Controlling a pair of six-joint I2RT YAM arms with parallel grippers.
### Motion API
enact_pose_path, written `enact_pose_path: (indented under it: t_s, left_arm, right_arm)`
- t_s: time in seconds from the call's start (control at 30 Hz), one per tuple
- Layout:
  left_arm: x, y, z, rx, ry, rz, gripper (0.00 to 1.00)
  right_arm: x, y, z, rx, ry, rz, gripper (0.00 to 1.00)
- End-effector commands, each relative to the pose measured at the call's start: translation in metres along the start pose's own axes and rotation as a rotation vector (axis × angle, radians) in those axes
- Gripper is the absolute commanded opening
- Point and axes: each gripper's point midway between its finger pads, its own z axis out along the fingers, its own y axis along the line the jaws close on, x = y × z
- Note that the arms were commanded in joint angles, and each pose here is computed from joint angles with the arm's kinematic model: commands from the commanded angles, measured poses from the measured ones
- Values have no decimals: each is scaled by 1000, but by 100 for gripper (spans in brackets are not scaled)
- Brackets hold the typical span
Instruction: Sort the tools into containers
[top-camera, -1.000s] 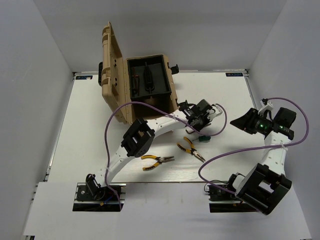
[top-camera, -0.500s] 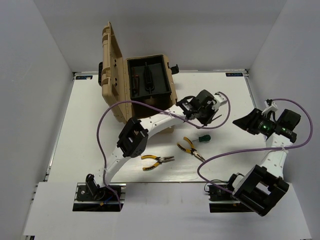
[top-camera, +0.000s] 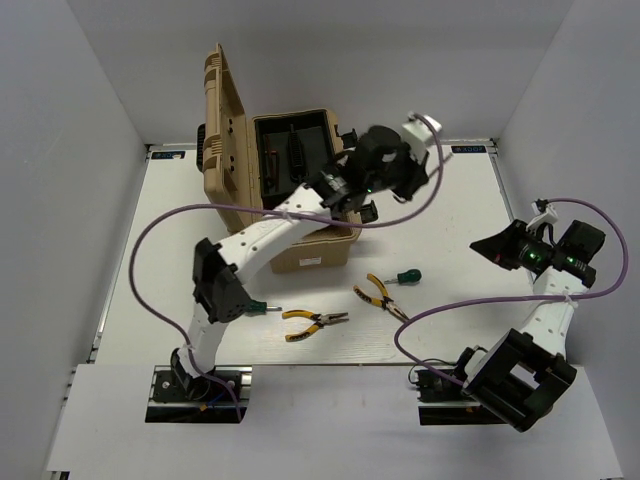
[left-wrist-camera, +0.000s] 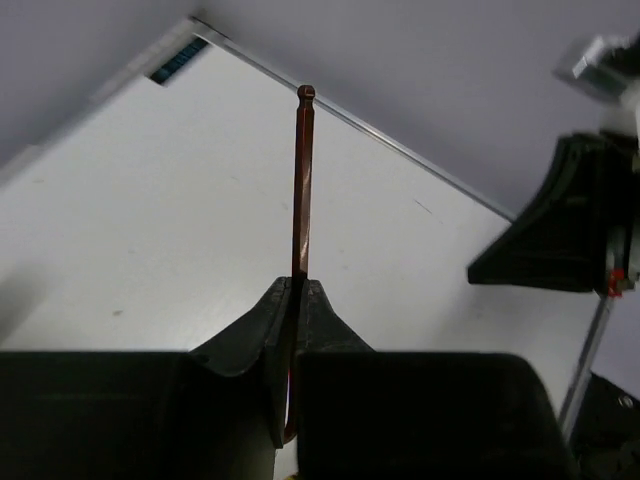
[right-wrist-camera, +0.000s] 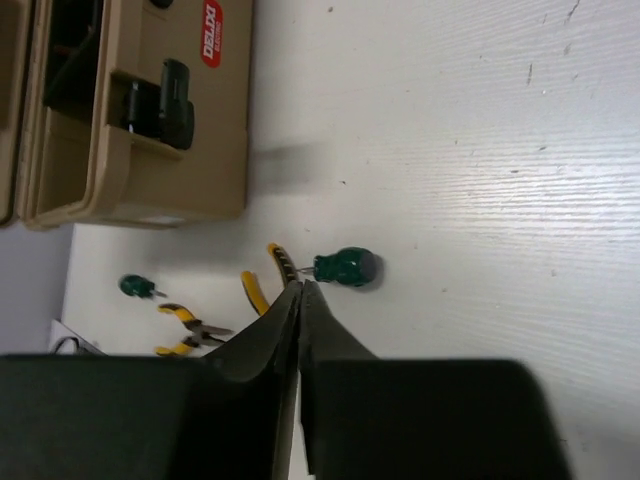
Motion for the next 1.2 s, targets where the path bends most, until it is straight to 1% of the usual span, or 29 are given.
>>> enact_pose_path:
  t_s: [0.0,0.03,0.1,0.13,0.17,0.2,0.23,0.27,0.3,0.33,0.37,0.4,0.47,0.53,0.57,0.6,0.7,0.73,0.87,0.93,1.0,1.03,1.1,1.13,1.17]
  left_arm:
    - [-65,56,-57,-214,-159,-12,0]
    - [-65,86,-67,-312,-163,-24,0]
    - [-55,117,-78,-412,-144,-37,0]
    - [-55,135,-88,-484,-149,-45,0]
    - [-47,160,-95,-546,-133,-55,0]
    - [-47,178,-104,-617,-138,-62,0]
    - [-39,191,-105,-654,-115,-67,0]
    - [-27,217,-112,-734,-90,-77,0]
    - [-27,227,-118,-769,-92,-81,0]
    - [-14,239,-116,-802,-57,-84,0]
    - [-8,259,-126,-866,-42,-92,0]
    - [-3,266,-126,-879,-32,-96,0]
    - [21,292,-133,-960,34,-104,0]
    - [30,301,-134,-986,59,-106,0]
    - [31,309,-142,-1022,59,-109,0]
    - [44,319,-139,-1043,87,-111,0]
    - [53,336,-146,-1113,115,-112,0]
    - [62,338,-141,-1113,141,-111,0]
    - [65,351,-148,-1145,143,-119,0]
    - [74,357,-150,-1154,163,-122,0]
    - [75,362,-154,-1164,163,-126,0]
    - [81,361,-154,-1164,185,-126,0]
    - [84,365,-157,-1162,192,-140,2]
    - [89,368,-158,-1156,202,-146,14]
    - [89,368,-158,-1158,196,-155,21]
  right_arm:
    - [4,11,1,-56,9,-10,0]
    - [3,11,1,-45,12,-20,0]
    - [8,16,7,-41,37,-58,0]
    - [9,11,10,-4,38,-93,0]
    - [11,10,12,-1,48,-90,0]
    - [15,13,17,-12,70,-104,0]
    - [16,14,18,-13,80,-103,0]
    - [16,16,21,-22,93,-112,0]
    - [19,17,24,-24,112,-106,0]
    - [20,16,24,-21,120,-108,0]
    - [21,15,26,-16,126,-109,0]
    - [23,17,28,-22,137,-111,0]
    - [25,17,29,-18,145,-118,0]
    - [26,18,30,-17,153,-126,0]
    - [27,18,31,-15,156,-133,0]
    - [28,17,31,-13,162,-131,0]
    - [33,16,34,-11,192,-129,0]
    - [33,18,35,-14,198,-138,0]
    - [38,17,38,-14,237,-152,0]
    - [42,21,41,-30,266,-159,0]
    - [45,25,42,-51,291,-187,7]
    - [49,27,44,-67,311,-210,20]
    - [50,35,46,-123,336,-281,32]
    - [56,39,48,-156,364,-282,43]
    - [54,43,48,-181,368,-322,47]
